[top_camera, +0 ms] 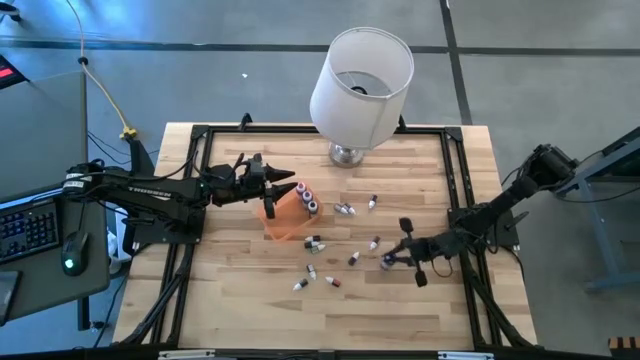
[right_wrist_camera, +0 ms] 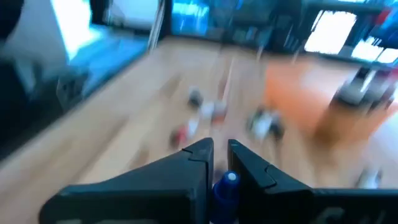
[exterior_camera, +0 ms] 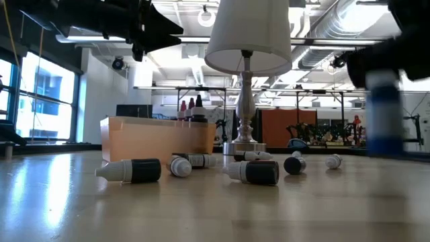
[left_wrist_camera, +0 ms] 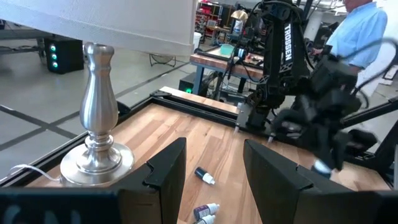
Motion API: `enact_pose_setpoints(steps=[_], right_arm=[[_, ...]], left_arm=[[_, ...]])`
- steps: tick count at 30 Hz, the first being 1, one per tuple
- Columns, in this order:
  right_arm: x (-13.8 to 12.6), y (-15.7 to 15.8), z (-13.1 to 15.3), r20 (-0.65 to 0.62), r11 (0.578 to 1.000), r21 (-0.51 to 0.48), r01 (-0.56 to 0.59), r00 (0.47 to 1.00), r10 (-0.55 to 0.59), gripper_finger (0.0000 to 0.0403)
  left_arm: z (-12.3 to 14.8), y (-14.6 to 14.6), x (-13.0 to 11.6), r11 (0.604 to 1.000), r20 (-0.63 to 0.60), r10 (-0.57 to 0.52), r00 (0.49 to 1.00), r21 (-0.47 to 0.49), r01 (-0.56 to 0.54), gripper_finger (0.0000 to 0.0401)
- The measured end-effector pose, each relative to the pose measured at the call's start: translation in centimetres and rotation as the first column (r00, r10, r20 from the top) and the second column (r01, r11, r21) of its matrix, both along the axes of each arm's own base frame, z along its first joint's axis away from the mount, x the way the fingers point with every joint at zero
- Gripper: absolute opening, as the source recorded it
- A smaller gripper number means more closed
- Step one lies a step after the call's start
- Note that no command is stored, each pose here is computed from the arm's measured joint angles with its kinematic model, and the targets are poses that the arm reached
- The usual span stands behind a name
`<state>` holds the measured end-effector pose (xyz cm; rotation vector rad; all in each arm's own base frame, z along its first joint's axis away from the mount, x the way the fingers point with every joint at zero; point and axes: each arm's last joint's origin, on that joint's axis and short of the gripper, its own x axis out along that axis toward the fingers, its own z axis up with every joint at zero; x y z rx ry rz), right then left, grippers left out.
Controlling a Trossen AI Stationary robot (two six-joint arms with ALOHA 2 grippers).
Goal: Pick & Place food coloring
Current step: Put the large blue food coloring bottle into the bin
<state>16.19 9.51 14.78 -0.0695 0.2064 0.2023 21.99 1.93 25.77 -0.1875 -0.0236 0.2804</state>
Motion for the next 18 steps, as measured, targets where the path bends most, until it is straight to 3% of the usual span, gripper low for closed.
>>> enact_pose_setpoints(steps=[6,10,15,18], right_arm=[[3.8,-1.0,4.2,0.176,0.996,-0.034,0.080,0.982,-0.073,0.0031],[8.0,-1.4,6.4,0.220,0.997,-0.066,0.035,0.975,-0.020,0.0030],[13.9,-2.4,7.9,0.255,0.976,-0.150,0.160,0.960,-0.118,0.0034],[17.2,-3.2,7.8,0.251,0.963,-0.149,0.225,0.951,-0.183,0.0030]], left_arm=[[0.0,0.0,0.0,1.000,0.001,0.004,1.000,0.000,-0.004,0.0159],[0.1,0.0,0.0,1.000,0.009,0.005,1.000,0.001,-0.005,0.0159],[0.6,0.1,-0.1,0.999,0.061,0.052,0.997,0.003,-0.052,0.0159],[1.5,0.3,-0.8,0.988,0.082,0.111,0.990,0.096,-0.119,0.0159]])
